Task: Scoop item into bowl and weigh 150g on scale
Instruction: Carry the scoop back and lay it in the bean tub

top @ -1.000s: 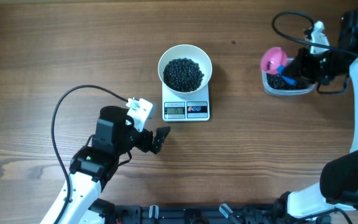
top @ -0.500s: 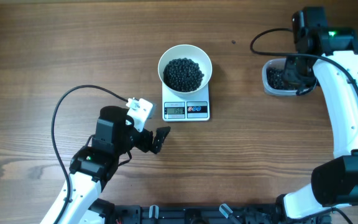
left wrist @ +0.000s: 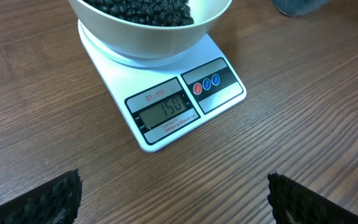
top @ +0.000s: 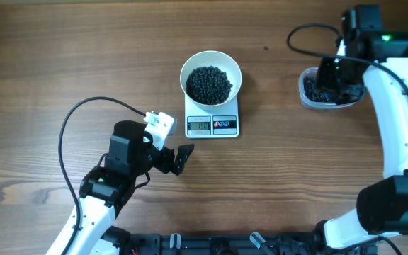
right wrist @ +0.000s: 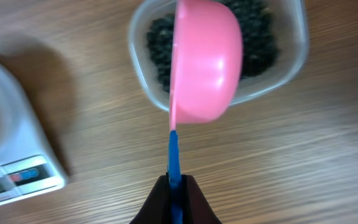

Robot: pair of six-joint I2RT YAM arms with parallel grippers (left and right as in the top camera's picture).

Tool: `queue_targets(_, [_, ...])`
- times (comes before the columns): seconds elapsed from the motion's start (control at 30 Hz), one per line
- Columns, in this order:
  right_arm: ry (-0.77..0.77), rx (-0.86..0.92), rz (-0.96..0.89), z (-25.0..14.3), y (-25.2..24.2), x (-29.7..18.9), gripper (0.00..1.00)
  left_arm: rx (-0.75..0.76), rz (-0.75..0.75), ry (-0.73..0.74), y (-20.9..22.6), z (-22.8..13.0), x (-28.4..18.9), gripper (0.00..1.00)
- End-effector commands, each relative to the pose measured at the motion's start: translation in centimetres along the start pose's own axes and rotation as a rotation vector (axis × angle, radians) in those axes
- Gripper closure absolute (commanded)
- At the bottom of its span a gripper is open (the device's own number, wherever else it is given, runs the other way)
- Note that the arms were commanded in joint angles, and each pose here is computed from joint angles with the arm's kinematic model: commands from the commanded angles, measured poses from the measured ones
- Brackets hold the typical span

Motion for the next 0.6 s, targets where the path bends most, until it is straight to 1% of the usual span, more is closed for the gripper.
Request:
queue_targets(0.0, [0.109, 0.114, 0.217, -0.7, 0.3, -0.2, 0.96, 0.019, 0.006, -0.02, 0.1, 0.9, -0.2, 0.0])
queue_targets(0.1, [0.142, 0.182, 0.288, -0.5, -0.6, 1.5, 0.96, 0.019, 0.006, -0.019, 0.1, 0.9, -0.2, 0.0])
queue_targets(0.23, [0.144, 0.337, 0.28, 0.1, -2.7, 3.7, 0.95, 0.019, 0.006, -0.019, 0.1, 0.9, -0.2, 0.0])
queue_targets(0.27, [0.145, 0.345, 0.279, 0.1, -3.0, 3.9, 0.93, 0.019, 0.006, -0.02, 0.1, 0.9, -0.2, 0.0])
queue_targets(0.3, [0.149, 0.361, 0.276, 0.0, -3.3, 4.1, 0.85, 0.02, 0.006, -0.02, 0.1, 0.9, -0.2, 0.0])
queue_targets(0.33, [0.157, 0.38, 0.271, -0.1, -3.4, 4.1, 0.8, 0.02, 0.006, -0.019, 0.1, 0.9, -0.2, 0.0])
queue_targets(0.37, [0.164, 0.382, 0.268, -0.3, -3.5, 4.1, 0.7, 0.02, 0.006, -0.019, 0.1, 0.9, -0.2, 0.0])
queue_targets(0.4, [0.173, 0.386, 0.263, -0.5, -3.5, 4.1, 0.64, 0.02, 0.006, -0.02, 0.1, 0.9, -0.2, 0.0])
queue_targets(0.47, [0.188, 0.391, 0.246, -1.0, -3.8, 4.2, 0.44, 0.02, 0.006, -0.019, 0.1, 0.9, -0.2, 0.0])
queue_targets(0.5, [0.197, 0.401, 0.225, -1.2, -4.1, 4.2, 0.37, 0.02, 0.006, -0.02, 0.1, 0.9, -0.2, 0.0])
queue_targets(0.57, [0.219, 0.427, 0.173, -2.0, -4.8, 4.3, 0.33, 0.02, 0.006, -0.019, 0.1, 0.9, -0.2, 0.0])
Point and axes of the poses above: each gripper's point midway between its finger pads, its own x axis out along the fingers, its own y axis along the line the jaws close on, z = x × y, the point moved 1 cm from there along -x, back along the fingers, and after that the axes turned 11 degrees about x, right-handed, at the moved point
